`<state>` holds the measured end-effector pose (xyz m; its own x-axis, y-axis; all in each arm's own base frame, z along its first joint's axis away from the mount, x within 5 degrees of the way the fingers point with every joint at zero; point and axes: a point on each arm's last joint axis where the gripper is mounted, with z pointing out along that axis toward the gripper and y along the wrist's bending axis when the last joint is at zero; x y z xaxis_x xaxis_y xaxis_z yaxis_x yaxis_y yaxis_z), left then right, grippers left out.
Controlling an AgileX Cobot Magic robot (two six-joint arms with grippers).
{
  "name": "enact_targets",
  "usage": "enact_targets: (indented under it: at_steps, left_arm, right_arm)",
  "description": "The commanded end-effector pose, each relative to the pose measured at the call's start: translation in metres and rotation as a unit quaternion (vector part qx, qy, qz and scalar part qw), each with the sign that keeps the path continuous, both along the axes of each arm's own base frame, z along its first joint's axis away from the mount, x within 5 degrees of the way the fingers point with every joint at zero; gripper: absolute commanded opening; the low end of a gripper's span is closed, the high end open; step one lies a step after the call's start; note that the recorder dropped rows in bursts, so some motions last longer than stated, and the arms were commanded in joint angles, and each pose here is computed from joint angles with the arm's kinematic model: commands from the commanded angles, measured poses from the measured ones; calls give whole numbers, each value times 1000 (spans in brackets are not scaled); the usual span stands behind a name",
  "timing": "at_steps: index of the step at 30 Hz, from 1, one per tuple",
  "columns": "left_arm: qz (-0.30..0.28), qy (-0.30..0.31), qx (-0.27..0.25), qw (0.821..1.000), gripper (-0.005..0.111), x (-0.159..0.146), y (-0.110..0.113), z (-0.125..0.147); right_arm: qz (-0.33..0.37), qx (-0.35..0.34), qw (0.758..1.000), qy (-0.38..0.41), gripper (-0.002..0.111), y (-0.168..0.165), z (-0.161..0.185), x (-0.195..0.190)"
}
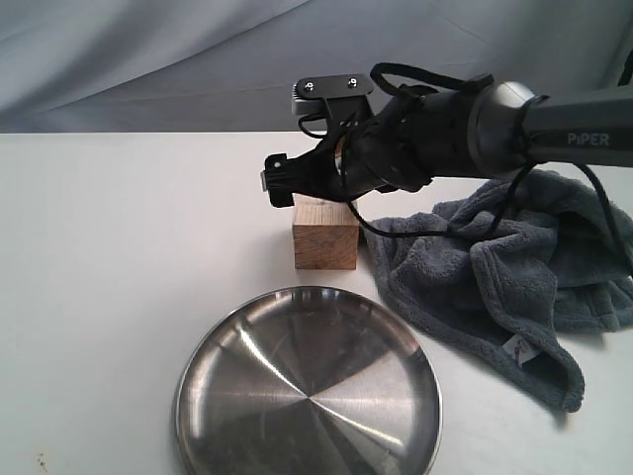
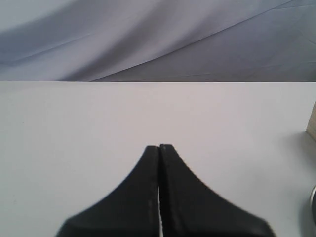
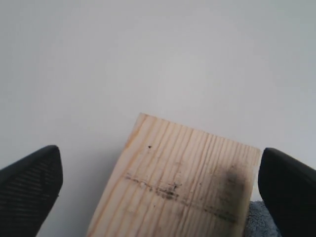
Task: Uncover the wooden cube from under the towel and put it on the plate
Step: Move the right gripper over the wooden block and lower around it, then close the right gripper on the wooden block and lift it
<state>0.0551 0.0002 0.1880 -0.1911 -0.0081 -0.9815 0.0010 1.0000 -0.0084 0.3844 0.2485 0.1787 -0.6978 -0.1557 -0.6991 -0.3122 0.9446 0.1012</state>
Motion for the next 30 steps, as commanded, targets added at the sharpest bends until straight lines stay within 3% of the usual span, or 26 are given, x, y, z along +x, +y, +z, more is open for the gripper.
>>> enact_targets:
  at_steps: [1, 14, 19, 24, 30]
  left_arm:
    - [-2, -7, 0, 1000, 0, 0, 0, 1]
    - [-2, -7, 0, 1000, 0, 0, 0, 1]
    - [-2, -7, 0, 1000, 0, 0, 0, 1]
    - [-2, -7, 0, 1000, 0, 0, 0, 1]
    - [-2, -7, 0, 1000, 0, 0, 0, 1]
  right_arm:
    - [-14, -15, 1000, 4, 105, -4, -10, 5]
    - [-29, -12, 999, 30, 105, -2, -36, 7]
    - [-26, -11, 999, 31, 99, -1, -40, 7]
    - [-18, -22, 999, 25, 80, -2, -41, 8]
    - [-15, -26, 999, 22, 36, -2, -41, 8]
